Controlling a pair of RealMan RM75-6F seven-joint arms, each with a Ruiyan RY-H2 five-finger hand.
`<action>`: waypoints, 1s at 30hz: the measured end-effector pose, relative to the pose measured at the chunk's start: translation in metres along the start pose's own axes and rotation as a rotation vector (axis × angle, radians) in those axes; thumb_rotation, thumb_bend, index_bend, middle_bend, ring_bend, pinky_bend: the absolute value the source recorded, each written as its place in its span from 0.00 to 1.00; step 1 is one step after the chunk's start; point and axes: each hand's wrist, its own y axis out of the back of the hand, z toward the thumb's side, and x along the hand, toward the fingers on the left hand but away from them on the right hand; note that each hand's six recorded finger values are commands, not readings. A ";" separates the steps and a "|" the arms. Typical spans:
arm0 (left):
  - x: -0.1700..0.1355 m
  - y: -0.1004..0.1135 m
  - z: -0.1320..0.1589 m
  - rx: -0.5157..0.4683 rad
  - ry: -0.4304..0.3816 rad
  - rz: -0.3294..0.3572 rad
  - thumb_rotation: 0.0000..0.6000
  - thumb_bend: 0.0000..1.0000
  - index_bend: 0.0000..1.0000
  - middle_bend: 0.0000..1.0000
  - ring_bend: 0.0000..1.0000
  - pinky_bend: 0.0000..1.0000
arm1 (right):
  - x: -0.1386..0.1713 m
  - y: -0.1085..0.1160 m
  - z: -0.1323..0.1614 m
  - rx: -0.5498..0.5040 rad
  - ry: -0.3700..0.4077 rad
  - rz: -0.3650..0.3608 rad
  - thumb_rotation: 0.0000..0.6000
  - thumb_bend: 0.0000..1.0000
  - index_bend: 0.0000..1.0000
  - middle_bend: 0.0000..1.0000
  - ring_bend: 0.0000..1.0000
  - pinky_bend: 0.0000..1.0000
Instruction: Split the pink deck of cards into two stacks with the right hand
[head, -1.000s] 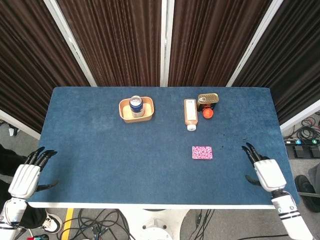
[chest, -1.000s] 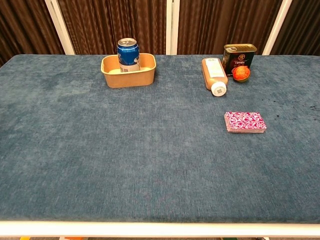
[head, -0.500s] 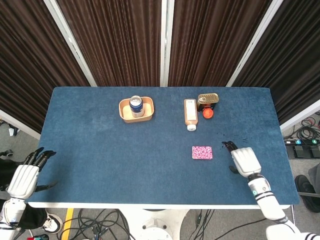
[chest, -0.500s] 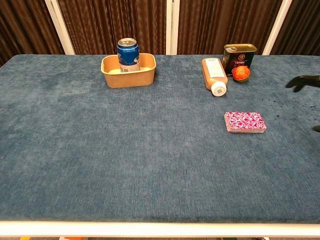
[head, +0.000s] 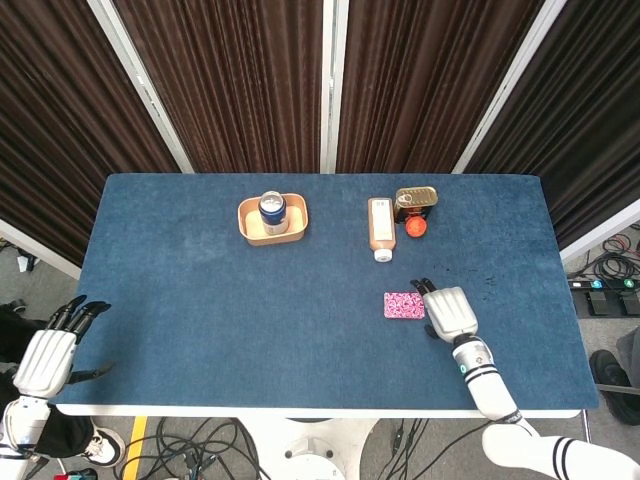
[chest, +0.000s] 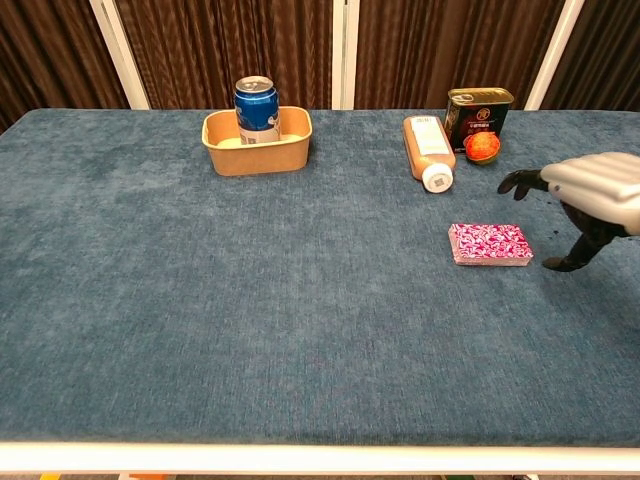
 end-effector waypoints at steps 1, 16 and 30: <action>0.000 0.000 0.000 -0.006 0.000 -0.001 1.00 0.00 0.17 0.16 0.07 0.16 | -0.003 -0.002 0.004 0.010 -0.002 0.005 1.00 0.13 0.16 0.19 0.70 0.82; -0.001 0.002 -0.005 -0.016 0.008 0.001 1.00 0.00 0.17 0.16 0.07 0.16 | -0.018 -0.008 0.029 0.022 -0.005 0.017 1.00 0.14 0.21 0.25 0.70 0.82; -0.002 0.002 -0.007 -0.015 0.013 0.000 1.00 0.00 0.17 0.16 0.07 0.16 | -0.026 -0.009 0.036 0.037 -0.017 0.014 1.00 0.16 0.27 0.28 0.70 0.82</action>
